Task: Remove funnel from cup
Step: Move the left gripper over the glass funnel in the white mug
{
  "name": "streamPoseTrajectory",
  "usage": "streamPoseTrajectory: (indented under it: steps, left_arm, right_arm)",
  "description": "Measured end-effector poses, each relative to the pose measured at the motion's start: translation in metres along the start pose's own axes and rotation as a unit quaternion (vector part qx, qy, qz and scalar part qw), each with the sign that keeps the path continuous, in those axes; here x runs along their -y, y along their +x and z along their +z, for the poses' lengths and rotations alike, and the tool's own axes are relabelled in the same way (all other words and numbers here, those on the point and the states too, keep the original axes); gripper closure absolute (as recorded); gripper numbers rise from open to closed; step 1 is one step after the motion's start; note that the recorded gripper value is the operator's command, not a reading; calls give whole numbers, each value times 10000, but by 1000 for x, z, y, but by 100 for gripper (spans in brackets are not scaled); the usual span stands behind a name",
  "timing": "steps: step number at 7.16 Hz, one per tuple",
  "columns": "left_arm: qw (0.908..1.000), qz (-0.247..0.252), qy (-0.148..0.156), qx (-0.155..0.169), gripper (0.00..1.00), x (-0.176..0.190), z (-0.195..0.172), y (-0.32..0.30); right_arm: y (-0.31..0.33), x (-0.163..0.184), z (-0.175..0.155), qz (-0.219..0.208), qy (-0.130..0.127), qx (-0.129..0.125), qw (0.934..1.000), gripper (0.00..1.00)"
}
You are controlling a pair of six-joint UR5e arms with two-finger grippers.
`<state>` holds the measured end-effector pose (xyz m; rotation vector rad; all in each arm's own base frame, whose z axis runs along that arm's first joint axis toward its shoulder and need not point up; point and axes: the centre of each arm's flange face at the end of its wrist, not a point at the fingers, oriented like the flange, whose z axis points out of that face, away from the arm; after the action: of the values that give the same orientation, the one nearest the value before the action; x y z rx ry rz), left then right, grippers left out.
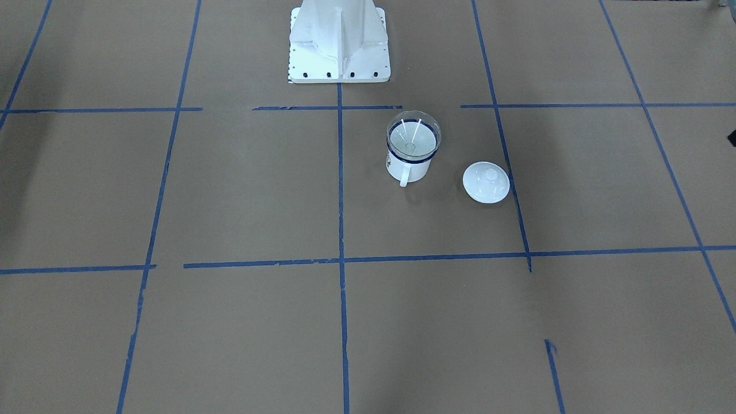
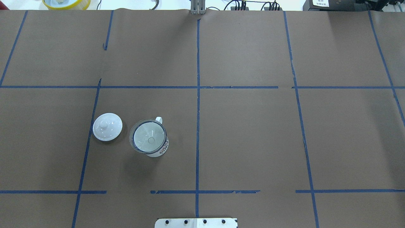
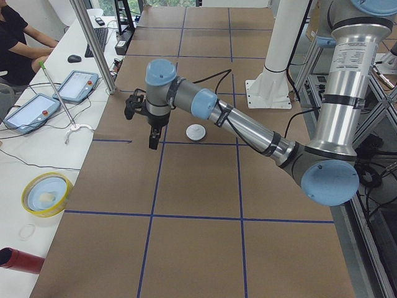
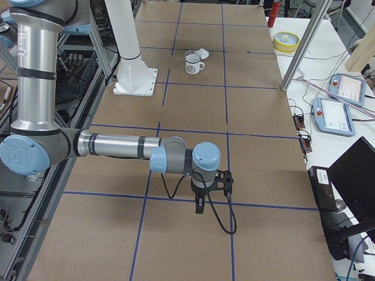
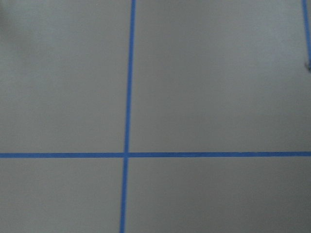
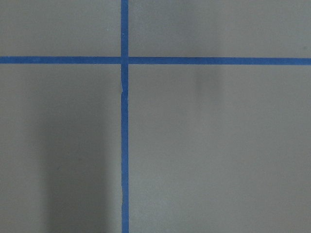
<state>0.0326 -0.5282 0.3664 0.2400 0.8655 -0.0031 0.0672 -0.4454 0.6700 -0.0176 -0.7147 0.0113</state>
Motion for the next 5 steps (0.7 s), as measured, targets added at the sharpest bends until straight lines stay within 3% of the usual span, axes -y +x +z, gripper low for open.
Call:
streamPoseTrajectory:
  steps: [2, 5]
  left_arm:
    - [9996, 16, -114, -247, 0, 3, 28, 138]
    - [9995, -202, -174, -153, 0, -35, 83, 275]
  right_arm:
    - [0, 0, 0, -1, 1, 0, 10000, 0]
    - [0, 0, 0, 0, 1, 0, 10000, 0]
